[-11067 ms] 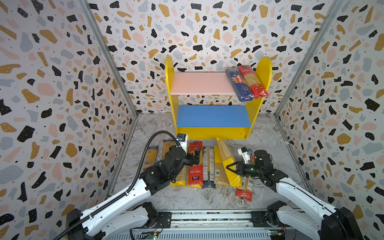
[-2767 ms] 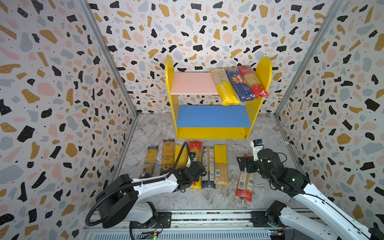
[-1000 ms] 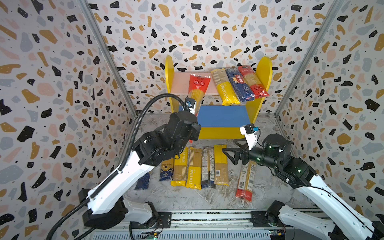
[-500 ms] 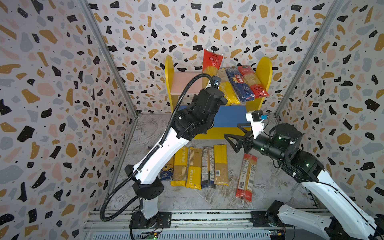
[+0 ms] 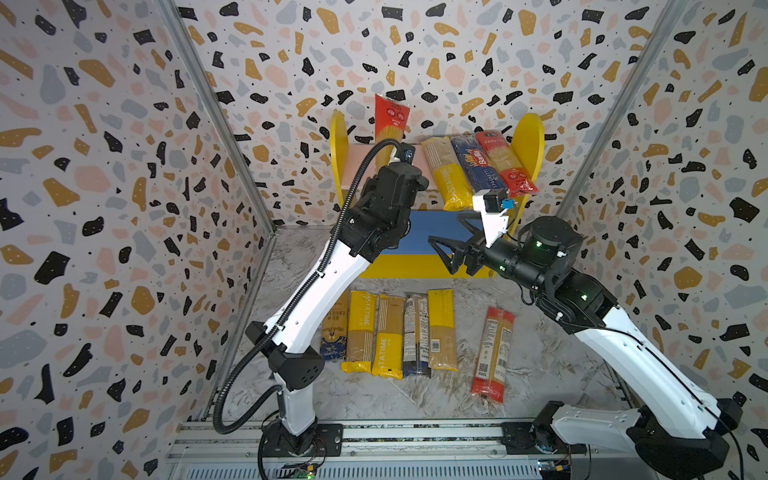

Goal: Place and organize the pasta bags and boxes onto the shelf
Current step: 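Raise the red bag up to the pink shelf's near end with the left gripper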

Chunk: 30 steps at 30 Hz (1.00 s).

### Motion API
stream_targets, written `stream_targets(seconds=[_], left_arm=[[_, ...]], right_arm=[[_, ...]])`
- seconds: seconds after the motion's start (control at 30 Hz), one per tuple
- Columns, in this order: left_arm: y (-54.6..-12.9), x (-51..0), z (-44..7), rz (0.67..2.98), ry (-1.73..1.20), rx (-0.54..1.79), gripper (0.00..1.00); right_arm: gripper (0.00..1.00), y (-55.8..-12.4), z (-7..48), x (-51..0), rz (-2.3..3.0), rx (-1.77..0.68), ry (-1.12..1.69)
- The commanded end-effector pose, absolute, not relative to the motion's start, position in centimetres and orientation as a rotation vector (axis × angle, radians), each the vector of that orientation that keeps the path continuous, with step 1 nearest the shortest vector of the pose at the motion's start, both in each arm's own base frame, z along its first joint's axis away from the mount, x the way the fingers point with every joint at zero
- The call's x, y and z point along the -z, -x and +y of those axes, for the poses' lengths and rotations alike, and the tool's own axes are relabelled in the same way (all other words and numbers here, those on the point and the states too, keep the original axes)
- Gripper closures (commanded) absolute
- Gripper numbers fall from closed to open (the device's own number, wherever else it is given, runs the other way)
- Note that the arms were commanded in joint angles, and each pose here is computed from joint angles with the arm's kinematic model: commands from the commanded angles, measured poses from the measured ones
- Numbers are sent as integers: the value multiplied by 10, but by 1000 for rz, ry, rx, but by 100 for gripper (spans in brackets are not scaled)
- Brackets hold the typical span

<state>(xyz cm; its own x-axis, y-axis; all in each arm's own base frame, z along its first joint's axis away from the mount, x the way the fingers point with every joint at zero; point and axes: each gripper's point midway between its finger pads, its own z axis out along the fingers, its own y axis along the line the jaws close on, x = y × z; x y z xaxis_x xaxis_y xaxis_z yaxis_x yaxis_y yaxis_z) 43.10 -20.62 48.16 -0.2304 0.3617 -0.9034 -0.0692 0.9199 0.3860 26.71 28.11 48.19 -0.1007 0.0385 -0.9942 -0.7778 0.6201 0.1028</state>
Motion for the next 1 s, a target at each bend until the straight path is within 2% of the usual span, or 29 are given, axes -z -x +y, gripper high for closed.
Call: stream_targets(seconds=[0.0, 0.43, 0.97], left_arm=[[-433, -548, -176, 1580, -3, -342, 100], [-471, -542, -151, 1562, 26, -420, 100], [-490, -544, -132, 1549, 14, -436, 100]], right_arm=[[1, -262, 272, -507, 1453, -760, 612], [1, -278, 275, -497, 1505, -719, 588], [1, -288, 280, -491, 1533, -712, 574]])
